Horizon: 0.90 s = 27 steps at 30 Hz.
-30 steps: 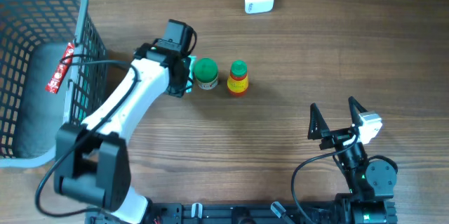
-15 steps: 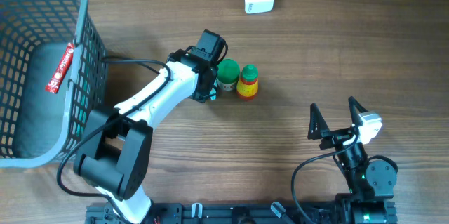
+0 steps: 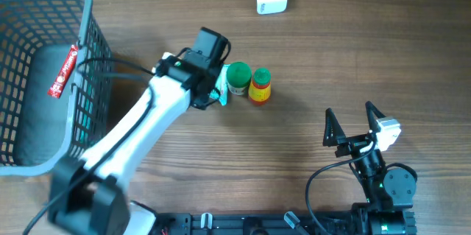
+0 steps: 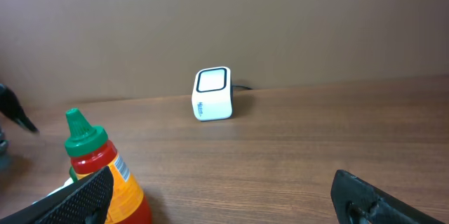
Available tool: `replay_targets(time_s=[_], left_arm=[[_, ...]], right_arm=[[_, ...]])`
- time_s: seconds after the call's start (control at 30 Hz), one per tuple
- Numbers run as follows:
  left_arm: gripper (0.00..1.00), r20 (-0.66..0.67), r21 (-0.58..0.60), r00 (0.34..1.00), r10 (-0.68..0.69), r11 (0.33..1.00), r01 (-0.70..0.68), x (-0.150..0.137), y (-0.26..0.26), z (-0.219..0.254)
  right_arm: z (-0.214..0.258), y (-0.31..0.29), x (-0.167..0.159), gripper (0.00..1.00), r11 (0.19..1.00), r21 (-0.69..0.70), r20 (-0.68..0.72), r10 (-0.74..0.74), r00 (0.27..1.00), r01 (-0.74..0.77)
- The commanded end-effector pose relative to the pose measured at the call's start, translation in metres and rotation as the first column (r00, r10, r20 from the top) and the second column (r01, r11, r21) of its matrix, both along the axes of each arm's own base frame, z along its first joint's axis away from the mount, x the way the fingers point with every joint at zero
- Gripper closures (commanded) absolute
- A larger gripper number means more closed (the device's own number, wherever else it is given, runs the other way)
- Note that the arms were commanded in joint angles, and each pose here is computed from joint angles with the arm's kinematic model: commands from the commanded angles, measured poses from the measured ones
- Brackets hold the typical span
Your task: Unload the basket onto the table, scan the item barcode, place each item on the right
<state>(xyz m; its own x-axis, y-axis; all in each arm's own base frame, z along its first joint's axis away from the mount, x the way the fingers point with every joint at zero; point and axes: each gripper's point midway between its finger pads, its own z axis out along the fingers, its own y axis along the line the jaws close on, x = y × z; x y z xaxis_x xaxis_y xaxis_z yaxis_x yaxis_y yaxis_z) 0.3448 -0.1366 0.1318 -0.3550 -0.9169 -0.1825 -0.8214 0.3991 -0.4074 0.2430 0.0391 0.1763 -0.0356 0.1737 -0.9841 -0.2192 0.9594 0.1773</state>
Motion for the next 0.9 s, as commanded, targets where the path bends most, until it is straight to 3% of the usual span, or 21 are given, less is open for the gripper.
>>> replay_targets(time_s=[0.0,0.17,0.3,0.5,0.6,0.73,0.87], left_arm=[[0.1,0.224,0.141,0.974,-0.022,0.99,-0.011,0.006,0.034,0.07],[0.02,0.45,0.231,0.887,-0.103,0.973,-0.005,0.007,0.069,0.15],[0.0,0.618,0.259,0.783,-0.071,0.959,-0.118,-0.005,0.122,0.221],[0.0,0.712,0.406,0.69,-0.13,0.878,-0.254,-0.031,0.181,0.282],[0.0,0.722,0.475,0.679,-0.133,0.809,-0.346,-0.046,0.216,0.301],[0.0,0.695,0.525,0.714,-0.089,0.741,-0.418,-0.058,0.256,0.302],[0.0,0.675,0.522,0.736,-0.048,0.736,-0.431,-0.061,0.293,0.292]], right_arm=[[0.002,-0.001,0.0,0.0,1.0,0.006,0.007,-0.006,1.0,0.006],[0.002,-0.001,0.0,0.0,1.0,0.007,0.007,-0.006,1.0,0.006],[0.002,-0.001,0.0,0.0,1.0,0.007,0.007,-0.006,1.0,0.006],[0.002,-0.001,0.0,0.0,1.0,0.006,0.007,-0.006,1.0,0.006],[0.002,-0.001,0.0,0.0,1.0,0.007,0.007,-0.006,1.0,0.006],[0.002,-0.001,0.0,0.0,1.0,0.007,0.007,-0.006,1.0,0.006],[0.002,-0.001,0.0,0.0,1.0,0.007,0.007,-0.006,1.0,0.006]])
